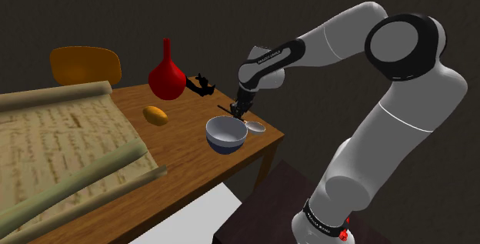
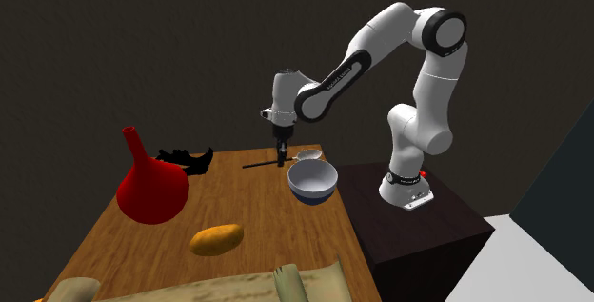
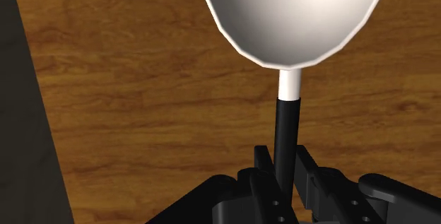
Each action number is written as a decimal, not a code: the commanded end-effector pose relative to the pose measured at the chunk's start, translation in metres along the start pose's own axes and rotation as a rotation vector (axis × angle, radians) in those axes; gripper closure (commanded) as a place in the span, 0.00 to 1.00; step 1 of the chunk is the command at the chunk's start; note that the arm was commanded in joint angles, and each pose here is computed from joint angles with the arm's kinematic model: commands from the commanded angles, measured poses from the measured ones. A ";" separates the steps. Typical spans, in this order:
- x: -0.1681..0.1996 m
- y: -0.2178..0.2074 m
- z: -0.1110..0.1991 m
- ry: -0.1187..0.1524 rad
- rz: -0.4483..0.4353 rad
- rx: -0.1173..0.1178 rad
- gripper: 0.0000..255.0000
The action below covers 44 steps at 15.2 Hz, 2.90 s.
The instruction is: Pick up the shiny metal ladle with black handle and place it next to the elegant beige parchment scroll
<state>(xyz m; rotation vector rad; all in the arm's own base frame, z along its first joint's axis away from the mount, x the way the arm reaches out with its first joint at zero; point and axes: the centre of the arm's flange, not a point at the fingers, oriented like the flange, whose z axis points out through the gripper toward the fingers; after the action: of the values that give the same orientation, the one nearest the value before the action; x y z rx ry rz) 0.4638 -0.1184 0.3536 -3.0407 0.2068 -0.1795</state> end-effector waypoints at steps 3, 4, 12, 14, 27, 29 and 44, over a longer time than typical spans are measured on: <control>0.003 -0.003 -0.021 0.000 0.000 0.000 1.00; 0.004 -0.004 -0.027 0.000 0.000 0.000 1.00; 0.008 -0.008 -0.068 0.000 0.000 0.000 1.00; 0.010 -0.009 -0.079 0.000 0.000 0.000 1.00; 0.017 -0.015 -0.147 0.000 0.000 0.000 1.00; 0.014 -0.028 -0.149 0.000 0.000 0.000 1.00; -0.047 -0.216 -0.138 0.000 0.000 0.000 1.00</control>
<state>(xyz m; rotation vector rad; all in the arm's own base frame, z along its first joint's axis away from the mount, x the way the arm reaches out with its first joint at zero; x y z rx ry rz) 0.4309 0.0786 0.5056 -3.0413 0.2048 -0.1787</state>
